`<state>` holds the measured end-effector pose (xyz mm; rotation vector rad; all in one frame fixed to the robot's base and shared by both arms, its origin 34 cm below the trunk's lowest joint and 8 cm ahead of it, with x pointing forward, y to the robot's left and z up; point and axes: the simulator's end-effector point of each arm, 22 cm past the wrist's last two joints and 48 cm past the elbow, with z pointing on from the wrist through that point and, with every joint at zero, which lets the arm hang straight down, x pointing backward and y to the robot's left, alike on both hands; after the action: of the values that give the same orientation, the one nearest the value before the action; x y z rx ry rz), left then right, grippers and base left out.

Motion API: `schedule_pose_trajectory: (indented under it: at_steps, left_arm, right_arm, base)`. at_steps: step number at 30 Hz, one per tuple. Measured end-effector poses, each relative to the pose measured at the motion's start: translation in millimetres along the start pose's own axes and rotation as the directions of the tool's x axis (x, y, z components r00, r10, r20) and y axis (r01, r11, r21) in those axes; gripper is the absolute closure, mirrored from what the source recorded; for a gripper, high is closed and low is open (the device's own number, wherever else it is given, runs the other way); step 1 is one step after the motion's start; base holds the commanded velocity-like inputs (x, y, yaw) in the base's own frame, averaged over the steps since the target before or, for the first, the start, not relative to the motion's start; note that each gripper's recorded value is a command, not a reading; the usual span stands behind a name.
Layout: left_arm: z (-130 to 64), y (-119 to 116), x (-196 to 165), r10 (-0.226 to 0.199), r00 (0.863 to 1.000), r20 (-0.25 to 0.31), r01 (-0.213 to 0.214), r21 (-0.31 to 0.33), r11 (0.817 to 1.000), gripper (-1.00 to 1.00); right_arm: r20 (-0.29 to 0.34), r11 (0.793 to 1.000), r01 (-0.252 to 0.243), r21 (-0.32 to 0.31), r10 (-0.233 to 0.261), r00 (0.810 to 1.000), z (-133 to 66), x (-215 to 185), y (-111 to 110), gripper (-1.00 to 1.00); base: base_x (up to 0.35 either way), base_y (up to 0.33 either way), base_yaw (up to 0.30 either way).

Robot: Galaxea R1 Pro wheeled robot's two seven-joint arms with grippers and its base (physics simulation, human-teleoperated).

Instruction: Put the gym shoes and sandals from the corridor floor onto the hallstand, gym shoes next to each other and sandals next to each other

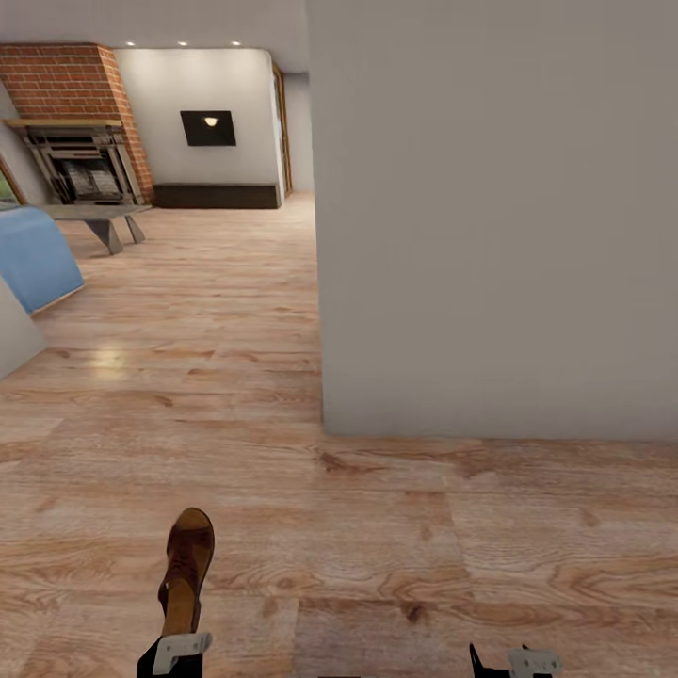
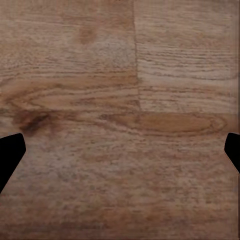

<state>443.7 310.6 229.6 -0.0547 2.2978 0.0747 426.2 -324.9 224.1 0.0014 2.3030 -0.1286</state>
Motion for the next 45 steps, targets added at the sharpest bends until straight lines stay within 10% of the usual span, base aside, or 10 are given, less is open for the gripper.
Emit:
schedule_pose_trajectory:
  at_steps: [45]
  left_arm:
    - [-31.2, 0.1, -64.4, -0.001, 1.0, 0.012, 0.001, 0.001, 1.0, 1.0]
  right_arm:
    - [0.01, 1.0, -0.001, 0.001, 0.001, 1.0, -31.4, -63.4, -5.5, -1.0]
  base:
    - [0.0, 0.0, -0.195]
